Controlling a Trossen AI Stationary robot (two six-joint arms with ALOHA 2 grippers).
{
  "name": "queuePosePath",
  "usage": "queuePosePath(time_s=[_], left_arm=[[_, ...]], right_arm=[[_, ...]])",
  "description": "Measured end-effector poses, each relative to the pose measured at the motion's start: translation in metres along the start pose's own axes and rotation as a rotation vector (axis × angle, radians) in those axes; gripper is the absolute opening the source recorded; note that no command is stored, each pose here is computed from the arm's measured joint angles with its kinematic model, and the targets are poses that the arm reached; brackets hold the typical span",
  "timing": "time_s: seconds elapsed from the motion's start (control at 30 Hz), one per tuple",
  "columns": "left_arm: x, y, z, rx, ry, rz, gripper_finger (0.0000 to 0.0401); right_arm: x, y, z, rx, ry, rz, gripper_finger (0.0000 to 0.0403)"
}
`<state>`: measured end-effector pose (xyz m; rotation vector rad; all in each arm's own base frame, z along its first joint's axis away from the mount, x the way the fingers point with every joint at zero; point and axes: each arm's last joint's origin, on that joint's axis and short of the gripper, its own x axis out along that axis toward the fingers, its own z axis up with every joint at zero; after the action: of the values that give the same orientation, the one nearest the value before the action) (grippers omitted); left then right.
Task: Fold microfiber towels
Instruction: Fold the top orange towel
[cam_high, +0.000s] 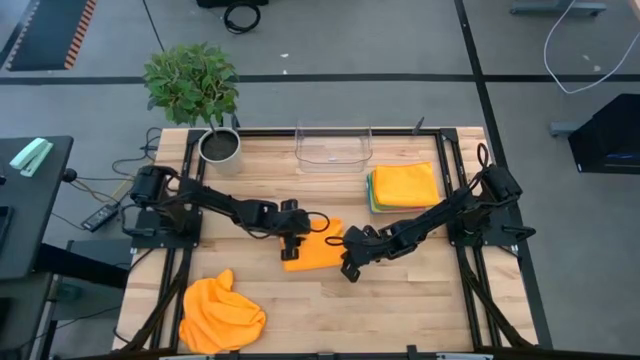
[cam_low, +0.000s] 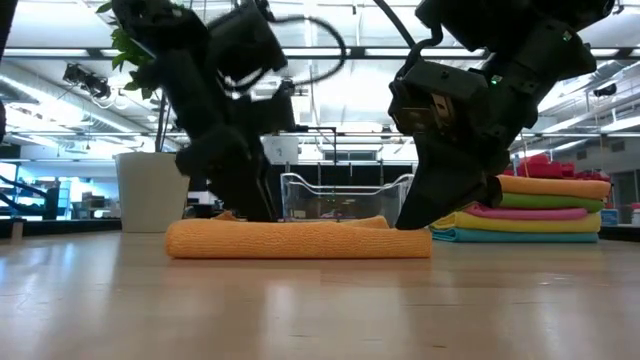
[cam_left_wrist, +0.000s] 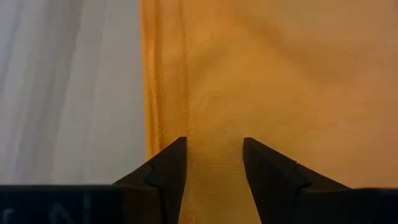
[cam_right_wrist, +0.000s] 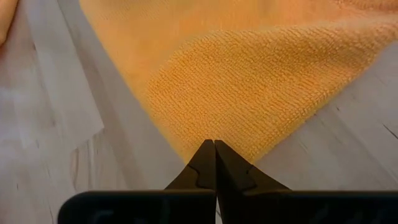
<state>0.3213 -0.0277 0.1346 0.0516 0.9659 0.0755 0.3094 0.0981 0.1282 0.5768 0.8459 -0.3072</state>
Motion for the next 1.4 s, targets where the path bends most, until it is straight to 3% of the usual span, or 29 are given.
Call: queuePosePath(time_s=[0.67, 0.8, 0.97, 1.1, 1.3, 1.4], left_arm=[[0.006, 0.005, 0.002, -0.042, 0.005, 0.01, 0.0159], [0.01, 0.006, -0.001, -0.04, 0.026, 0.032, 0.0141], [0.011, 0.01, -0.003, -0.07, 0.037, 0.16, 0.011], [0.007, 0.012, -0.002, -0.115, 0.025, 0.173, 0.0089], [-0.014, 0.014, 0.007, -0.147, -0.03, 0.175, 0.0058], [-0.027, 0.018, 0.008, -0.147, -0.039, 0.253, 0.0044]], right_arm=[[0.0, 0.0, 0.0, 0.002, 0.002, -0.003, 0.0], [-0.001, 0.001, -0.002, 0.005, 0.004, 0.001, 0.0], [0.006, -0.001, -0.006, 0.003, 0.02, -0.016, 0.0], [0.017, -0.001, -0.01, 0.034, 0.021, -0.017, 0.0], [0.012, -0.002, -0.008, 0.028, 0.006, -0.033, 0.0], [0.0, -0.001, 0.0, 0.018, -0.029, -0.037, 0.0]])
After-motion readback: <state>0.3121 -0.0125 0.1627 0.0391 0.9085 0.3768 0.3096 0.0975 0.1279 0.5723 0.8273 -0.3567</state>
